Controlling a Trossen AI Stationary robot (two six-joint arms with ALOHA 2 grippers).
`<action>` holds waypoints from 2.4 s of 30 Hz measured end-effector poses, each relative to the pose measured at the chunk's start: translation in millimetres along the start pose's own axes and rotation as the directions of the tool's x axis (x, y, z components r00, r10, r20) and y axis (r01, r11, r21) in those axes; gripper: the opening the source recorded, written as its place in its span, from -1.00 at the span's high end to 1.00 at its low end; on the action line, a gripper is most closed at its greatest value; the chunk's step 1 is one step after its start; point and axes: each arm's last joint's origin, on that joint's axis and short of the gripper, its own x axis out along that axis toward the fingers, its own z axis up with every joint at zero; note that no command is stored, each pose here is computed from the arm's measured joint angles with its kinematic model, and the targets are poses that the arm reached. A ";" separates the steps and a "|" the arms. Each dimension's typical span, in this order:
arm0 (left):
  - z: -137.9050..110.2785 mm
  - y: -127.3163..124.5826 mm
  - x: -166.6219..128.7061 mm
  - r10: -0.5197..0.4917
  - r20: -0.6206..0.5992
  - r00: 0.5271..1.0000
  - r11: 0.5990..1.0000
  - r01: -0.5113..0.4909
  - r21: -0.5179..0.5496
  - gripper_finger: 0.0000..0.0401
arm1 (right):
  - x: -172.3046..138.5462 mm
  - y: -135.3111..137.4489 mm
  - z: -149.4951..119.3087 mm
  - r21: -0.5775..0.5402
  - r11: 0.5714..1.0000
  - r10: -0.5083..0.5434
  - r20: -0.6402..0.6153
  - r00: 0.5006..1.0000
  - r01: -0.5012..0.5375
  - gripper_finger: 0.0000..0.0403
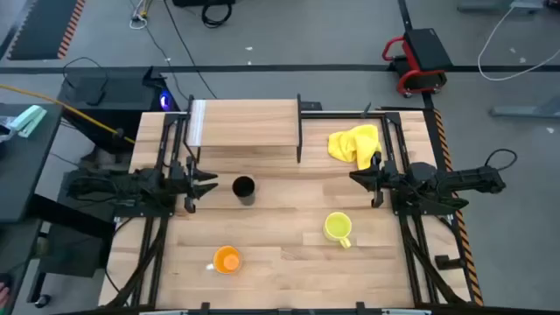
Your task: Stack small to large cups/mugs on shelf
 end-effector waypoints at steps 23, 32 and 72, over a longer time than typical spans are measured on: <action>0.0 0.0 0.0 0.000 0.000 1.000 1.000 0.000 0.000 0.28 | 0.0 0.0 0.0 0.000 1.000 0.000 0.000 1.000 0.000 0.78; 0.0 0.0 0.0 0.000 0.000 1.000 1.000 0.000 0.000 0.26 | 0.0 0.0 0.0 0.000 1.000 0.000 0.000 1.000 0.000 0.78; 0.1 0.0 0.0 0.000 0.001 1.000 1.000 0.000 0.001 0.26 | 0.0 0.0 0.0 0.000 1.000 0.000 0.000 1.000 0.000 0.78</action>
